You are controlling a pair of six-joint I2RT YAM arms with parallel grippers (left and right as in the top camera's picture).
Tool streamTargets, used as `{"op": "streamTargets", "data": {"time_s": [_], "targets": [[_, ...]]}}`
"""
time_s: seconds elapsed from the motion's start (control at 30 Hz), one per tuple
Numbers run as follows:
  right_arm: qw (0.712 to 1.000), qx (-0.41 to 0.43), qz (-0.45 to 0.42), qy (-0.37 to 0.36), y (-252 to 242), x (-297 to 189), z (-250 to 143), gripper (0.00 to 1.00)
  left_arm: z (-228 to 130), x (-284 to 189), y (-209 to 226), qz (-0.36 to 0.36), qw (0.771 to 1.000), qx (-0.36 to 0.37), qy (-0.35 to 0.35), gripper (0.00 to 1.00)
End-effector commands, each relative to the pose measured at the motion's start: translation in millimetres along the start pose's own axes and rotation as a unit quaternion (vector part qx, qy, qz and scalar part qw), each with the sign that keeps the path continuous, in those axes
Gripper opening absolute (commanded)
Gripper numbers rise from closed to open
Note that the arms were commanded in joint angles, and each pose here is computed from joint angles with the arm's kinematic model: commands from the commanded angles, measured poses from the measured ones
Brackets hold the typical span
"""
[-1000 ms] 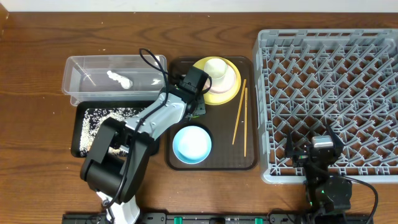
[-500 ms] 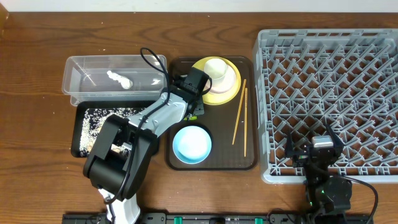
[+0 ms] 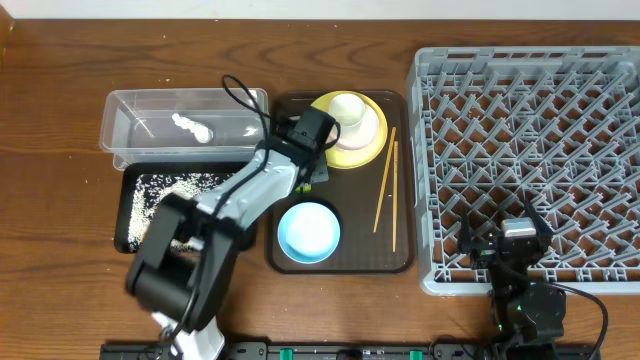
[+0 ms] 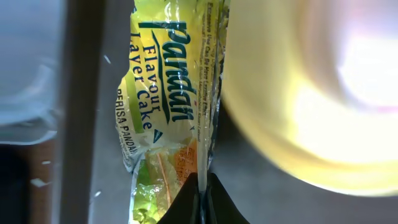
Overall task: Sort waste into correct bins and load items into the dishwasher rack
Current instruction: 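Carry the wrapper left and release it into the clear bin, then move the left gripper over the light-blue bowl and lower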
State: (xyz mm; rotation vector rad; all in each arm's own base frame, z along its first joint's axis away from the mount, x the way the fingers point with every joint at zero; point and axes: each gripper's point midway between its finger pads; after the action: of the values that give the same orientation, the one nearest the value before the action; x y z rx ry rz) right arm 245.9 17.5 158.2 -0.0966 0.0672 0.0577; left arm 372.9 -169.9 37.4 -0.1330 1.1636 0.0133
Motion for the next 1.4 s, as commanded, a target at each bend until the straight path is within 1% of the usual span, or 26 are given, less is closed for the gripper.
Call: {"op": "streamTargets", "data": {"time_s": [0.0,0.13,0.2,0.3,0.4,0.57,0.67,0.73,0.83,0.93,1.07,1.13,1.17,1.23,1.3,1.37], "targets": [[1.000,-0.002,0.001,-0.001,0.4,-0.3,0.0,0.99,24.0,-44.6,-8.8,-0.032,0.998,-0.003,-0.052,0.06],[1.000,-0.002,0.001,-0.001,0.4,-0.3,0.0,0.99,41.4,-85.6,-9.4,-0.056,0.994,-0.013,-0.097,0.06],[1.000,-0.002,0.001,-0.001,0.4,-0.3,0.0,0.99,52.1,-103.8,-3.2,-0.056,0.990,-0.023,-0.126,0.06],[1.000,-0.002,0.001,-0.001,0.4,-0.3,0.0,0.99,69.6,-125.1,16.9,-0.029,0.984,-0.043,-0.172,0.06],[1.000,-0.002,0.001,-0.001,0.4,-0.3,0.0,0.99,86.0,-134.4,44.3,0.017,0.975,-0.069,-0.210,0.06],[1.000,-0.002,0.001,-0.001,0.4,-0.3,0.0,0.99,101.2,-121.9,85.1,0.064,0.968,-0.109,-0.217,0.06],[1.000,-0.002,0.001,-0.001,0.4,-0.3,0.0,0.99,109.4,-110.1,105.3,0.081,0.964,-0.130,-0.217,0.07],[1.000,-0.002,0.001,-0.001,0.4,-0.3,0.0,0.99,115.4,-100.9,120.4,0.089,0.959,-0.157,-0.219,0.10],[1.000,-0.002,0.001,-0.001,0.4,-0.3,0.0,0.99,120.8,-85.6,133.6,0.083,0.956,-0.184,-0.213,0.17],[1.000,-0.002,0.001,-0.001,0.4,-0.3,-0.2,0.99,121.1,-67.2,136.6,0.062,0.960,-0.192,-0.193,0.17],[1.000,-0.002,0.001,-0.001,0.4,-0.3,0.0,0.99,119.1,-48.5,144.1,0.062,0.961,-0.201,-0.177,0.17],[1.000,-0.002,0.001,-0.001,0.4,-0.3,0.0,0.99,119.5,-43.8,148.0,0.065,0.961,-0.204,-0.176,0.28],[1.000,-0.002,0.001,-0.001,0.4,-0.3,0.0,0.99,120.2,-44.0,149.1,0.065,0.960,-0.206,-0.177,0.41],[1.000,-0.002,0.001,-0.001,0.4,-0.3,0.0,0.99,122.8,-47.0,148.9,0.063,0.959,-0.206,-0.182,0.51],[1.000,-0.002,0.001,-0.001,0.4,-0.3,0.0,0.99,126.6,-56.6,147.6,0.058,0.957,-0.207,-0.193,0.55],[1.000,-0.002,0.001,-0.001,0.4,-0.3,0.0,0.99,130.7,-70.9,140.5,0.039,0.957,-0.202,-0.203,0.55]]}}
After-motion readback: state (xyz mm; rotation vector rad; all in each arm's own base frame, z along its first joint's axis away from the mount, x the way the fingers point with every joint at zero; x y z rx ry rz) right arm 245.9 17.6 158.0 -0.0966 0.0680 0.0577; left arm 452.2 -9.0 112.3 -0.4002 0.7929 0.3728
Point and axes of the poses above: each gripper's point midway between its finger pads, its own x axis out along the fingers, its own y axis along the line the jaws close on, z = x × y, and after that the axes turned 3 degrees about x, right-handed
